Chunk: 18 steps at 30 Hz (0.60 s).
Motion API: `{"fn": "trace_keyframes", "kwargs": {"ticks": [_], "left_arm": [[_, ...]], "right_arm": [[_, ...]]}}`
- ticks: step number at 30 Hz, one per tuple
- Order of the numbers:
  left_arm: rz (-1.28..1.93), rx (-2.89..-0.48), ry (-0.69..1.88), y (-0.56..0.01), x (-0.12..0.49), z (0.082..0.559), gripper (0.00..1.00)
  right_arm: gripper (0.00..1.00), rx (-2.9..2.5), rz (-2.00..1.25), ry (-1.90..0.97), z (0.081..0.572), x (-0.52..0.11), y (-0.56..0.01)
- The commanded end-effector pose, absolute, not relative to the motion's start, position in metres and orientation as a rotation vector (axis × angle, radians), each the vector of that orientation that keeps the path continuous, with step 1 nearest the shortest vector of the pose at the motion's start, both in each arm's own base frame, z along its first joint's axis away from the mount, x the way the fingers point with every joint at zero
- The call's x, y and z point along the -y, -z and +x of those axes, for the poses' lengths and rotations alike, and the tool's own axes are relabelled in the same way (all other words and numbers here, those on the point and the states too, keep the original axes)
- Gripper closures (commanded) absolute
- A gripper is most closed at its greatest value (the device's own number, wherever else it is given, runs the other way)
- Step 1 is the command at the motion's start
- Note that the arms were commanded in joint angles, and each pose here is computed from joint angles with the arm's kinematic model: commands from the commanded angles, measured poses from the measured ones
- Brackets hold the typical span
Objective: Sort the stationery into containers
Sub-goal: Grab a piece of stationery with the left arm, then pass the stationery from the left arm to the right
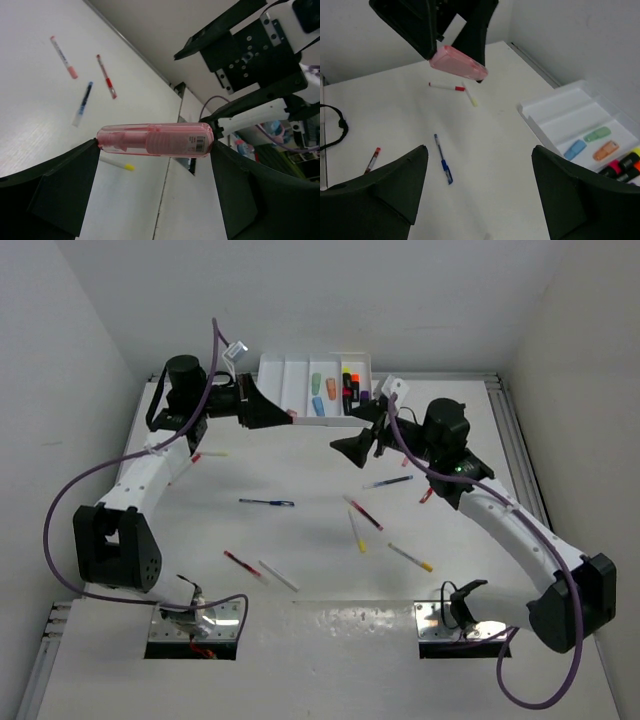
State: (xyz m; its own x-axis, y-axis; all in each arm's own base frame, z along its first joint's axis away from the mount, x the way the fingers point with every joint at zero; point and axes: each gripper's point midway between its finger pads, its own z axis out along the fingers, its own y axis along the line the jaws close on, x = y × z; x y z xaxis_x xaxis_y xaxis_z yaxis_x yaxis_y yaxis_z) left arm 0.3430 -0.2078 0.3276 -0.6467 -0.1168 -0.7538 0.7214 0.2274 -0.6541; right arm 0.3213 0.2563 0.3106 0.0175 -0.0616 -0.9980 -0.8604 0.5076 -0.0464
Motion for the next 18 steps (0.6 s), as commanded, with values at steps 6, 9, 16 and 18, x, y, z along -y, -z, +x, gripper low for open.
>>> {"fn": "trace_keyframes", "kwargs": {"ticks": [6, 9, 16, 18], "left_arm": [[0.685, -1.718, 1.642, -0.354, 0.229, 0.294, 0.34], [0.714, -1.722, 1.672, -0.351, 0.236, 0.285, 0.34], [0.738, -1.725, 1.714, -0.351, 0.244, 0.276, 0.34], [0.740, -1.726, 1.725, -0.351, 0.246, 0.274, 0.34]], "right_arm": [[0.16, -1.146, -1.011, -0.710, 0.297, -0.296, -0.325], [0.16, -1.119, -1.030, -0.708, 0.296, -0.303, -0.324], [0.16, -1.044, -1.035, -0.717, 0.294, -0.318, -0.334], [0.16, -1.037, -1.040, -0.727, 0.292, -0.322, -0.335]]}}
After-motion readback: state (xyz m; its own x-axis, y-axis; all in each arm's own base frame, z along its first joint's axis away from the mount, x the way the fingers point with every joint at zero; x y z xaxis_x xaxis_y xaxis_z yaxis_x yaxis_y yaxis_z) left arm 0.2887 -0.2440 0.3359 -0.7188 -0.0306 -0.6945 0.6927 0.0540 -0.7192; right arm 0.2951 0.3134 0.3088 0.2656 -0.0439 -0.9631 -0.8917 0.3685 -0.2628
